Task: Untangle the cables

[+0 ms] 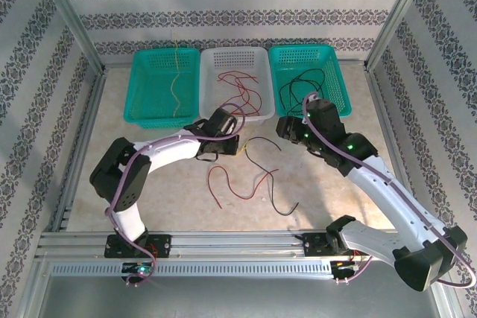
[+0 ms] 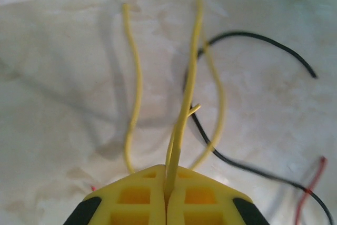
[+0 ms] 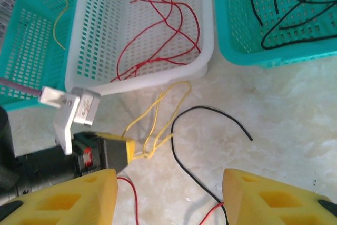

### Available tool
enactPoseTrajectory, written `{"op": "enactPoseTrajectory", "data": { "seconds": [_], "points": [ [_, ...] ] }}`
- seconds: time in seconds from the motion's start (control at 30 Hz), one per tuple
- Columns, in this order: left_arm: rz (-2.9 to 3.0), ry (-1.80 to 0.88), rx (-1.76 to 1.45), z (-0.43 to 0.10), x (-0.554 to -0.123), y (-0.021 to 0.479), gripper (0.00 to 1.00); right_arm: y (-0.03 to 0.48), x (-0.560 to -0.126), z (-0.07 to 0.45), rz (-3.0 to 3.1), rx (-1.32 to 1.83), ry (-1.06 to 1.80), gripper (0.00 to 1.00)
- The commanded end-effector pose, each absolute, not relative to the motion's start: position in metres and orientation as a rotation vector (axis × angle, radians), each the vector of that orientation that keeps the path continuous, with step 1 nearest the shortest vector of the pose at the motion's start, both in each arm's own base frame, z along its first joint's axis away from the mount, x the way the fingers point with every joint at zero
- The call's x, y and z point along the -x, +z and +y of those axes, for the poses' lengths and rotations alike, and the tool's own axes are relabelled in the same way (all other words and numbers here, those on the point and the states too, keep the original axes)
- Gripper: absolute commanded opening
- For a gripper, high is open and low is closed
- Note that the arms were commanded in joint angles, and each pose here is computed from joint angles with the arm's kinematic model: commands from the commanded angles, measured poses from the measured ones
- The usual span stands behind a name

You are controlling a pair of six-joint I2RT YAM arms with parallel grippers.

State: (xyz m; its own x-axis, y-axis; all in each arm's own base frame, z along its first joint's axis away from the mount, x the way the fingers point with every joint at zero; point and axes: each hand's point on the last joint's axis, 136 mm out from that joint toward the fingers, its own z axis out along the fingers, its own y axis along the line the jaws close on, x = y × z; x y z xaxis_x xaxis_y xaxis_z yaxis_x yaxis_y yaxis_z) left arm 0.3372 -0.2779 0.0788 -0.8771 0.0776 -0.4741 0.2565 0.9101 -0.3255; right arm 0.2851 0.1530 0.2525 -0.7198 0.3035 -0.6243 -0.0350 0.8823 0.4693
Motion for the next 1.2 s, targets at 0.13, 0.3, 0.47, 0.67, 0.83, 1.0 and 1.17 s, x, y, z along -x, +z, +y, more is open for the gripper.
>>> {"op": "enactPoseTrajectory", "data": {
  "seconds": [0.13,0.3,0.47,0.67,0.83,1.0,1.17],
  "points": [
    [2.411,-0.777,-0.195,-0.268,-0.281,0.191,0.00,0.327,-0.297,0.159,2.184,-0.073,0.585,0.55],
    [2.223,-0.833,-0.115,-0.237,-0.262,0.267,0.00,0.368,-0.300,0.166,2.096,-0.016,0.630,0.56],
    [2.037,-0.953,-0.101,-0.224,-0.249,0.341,0.00,0.390,-0.300,0.181,2.034,0.022,0.749,0.57],
    [1.800,-1.206,-0.045,-0.219,-0.239,0.411,0.00,0.399,-0.301,0.199,2.003,0.045,0.883,0.58],
    [1.637,-1.415,0.013,-0.213,-0.243,0.441,0.00,0.397,-0.304,0.207,1.986,0.025,1.000,0.59],
    [1.468,-1.603,-0.015,-0.215,-0.242,0.464,0.00,0.391,-0.314,0.214,1.979,-0.054,1.213,0.60],
    [1.455,-1.720,-0.071,-0.233,-0.248,0.459,0.00,0.386,-0.313,0.229,1.956,-0.065,1.405,0.63]
  ]
}}
